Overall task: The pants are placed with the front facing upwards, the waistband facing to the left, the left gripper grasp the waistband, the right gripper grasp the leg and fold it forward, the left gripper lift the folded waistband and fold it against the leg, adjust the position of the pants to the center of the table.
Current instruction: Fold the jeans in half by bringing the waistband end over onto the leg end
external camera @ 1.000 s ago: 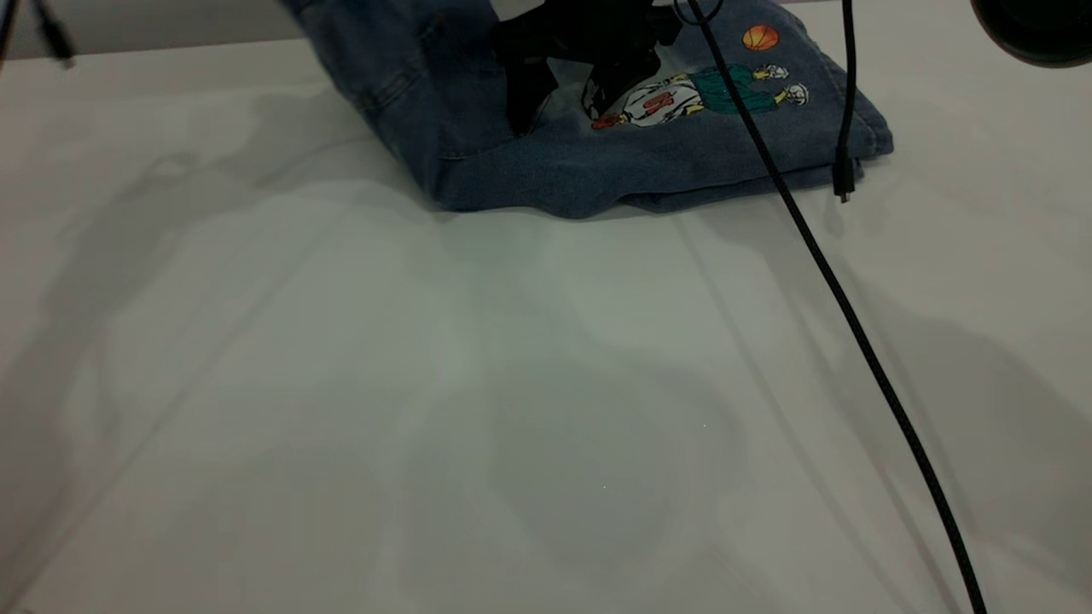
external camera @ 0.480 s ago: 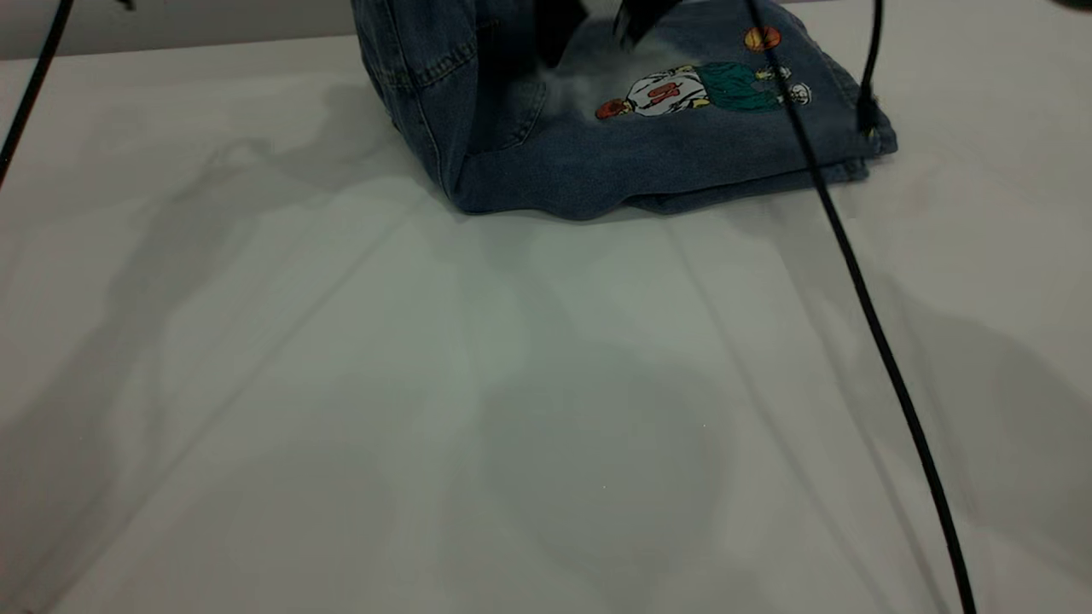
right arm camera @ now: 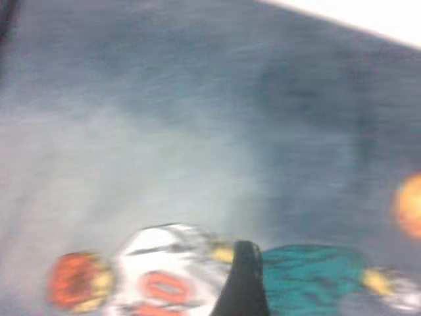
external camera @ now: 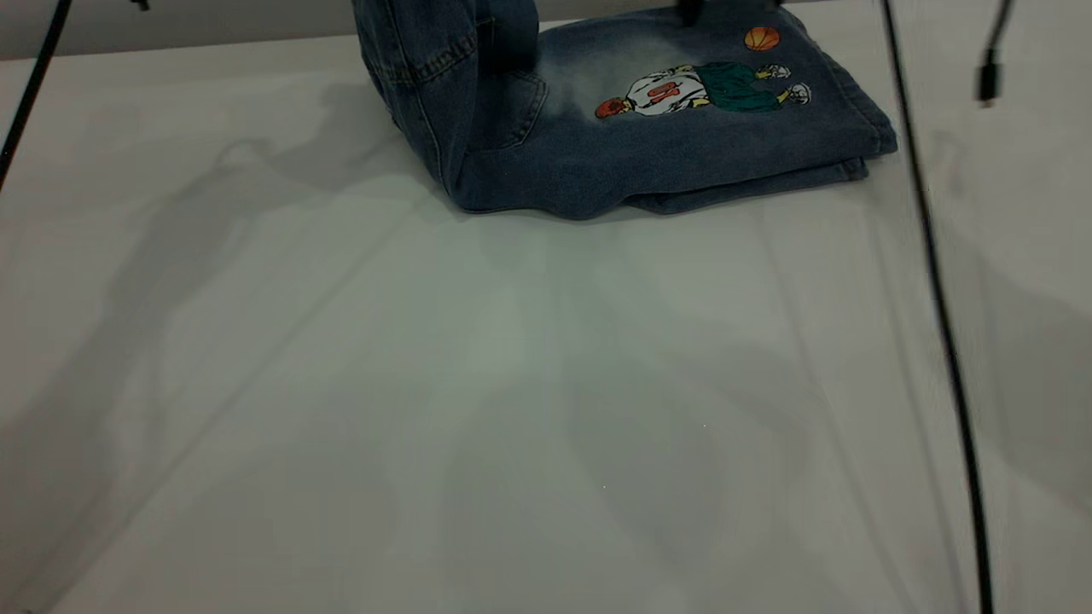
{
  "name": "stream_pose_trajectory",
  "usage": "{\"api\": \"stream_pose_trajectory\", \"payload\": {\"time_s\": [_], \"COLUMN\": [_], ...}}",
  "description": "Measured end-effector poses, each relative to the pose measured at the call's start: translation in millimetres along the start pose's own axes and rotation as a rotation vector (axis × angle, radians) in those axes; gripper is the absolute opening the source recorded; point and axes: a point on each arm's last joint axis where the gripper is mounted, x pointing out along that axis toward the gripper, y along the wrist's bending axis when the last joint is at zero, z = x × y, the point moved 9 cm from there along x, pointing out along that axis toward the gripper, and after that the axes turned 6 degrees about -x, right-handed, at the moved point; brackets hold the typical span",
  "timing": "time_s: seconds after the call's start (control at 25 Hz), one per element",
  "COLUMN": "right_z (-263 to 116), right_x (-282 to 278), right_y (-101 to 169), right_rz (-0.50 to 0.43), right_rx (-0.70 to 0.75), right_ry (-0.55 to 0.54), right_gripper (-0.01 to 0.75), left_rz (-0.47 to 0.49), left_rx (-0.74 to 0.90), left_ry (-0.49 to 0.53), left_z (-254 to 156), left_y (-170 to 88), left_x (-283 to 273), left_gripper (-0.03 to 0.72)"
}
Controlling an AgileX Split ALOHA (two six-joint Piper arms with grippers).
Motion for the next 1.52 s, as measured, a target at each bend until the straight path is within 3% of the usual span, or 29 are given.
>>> {"api": "stream_pose_trajectory", "payload": {"time_s": [0.12, 0.64, 1.12, 1.52], "right_z": [-10, -41, -41, -39], "right_x": [7, 53, 54, 49], "right_y": [-10, -7, -6, -6], "right_rz": [-0.007, 0.022, 0.026, 0.042], "right_rx": [0.015, 0.032, 0.032, 0.032], "right_ry": [0.033, 0.13, 0.132, 0.123], "right_gripper": [0.549, 0.549, 0.549, 0.549], "left_rz": [0.001, -0.033, -0.107, -0.072], "left_rx": [0.004, 0.041, 0.204, 0.253], "left_ry": [-0.002, 0.032, -0.007, -0.028], "left_z": [1, -10, 4, -4], "left_y": [-2, -27, -111, -128], "left_x": [1, 18, 47, 65], "left_gripper": [0.038, 0.038, 0.038, 0.038]}}
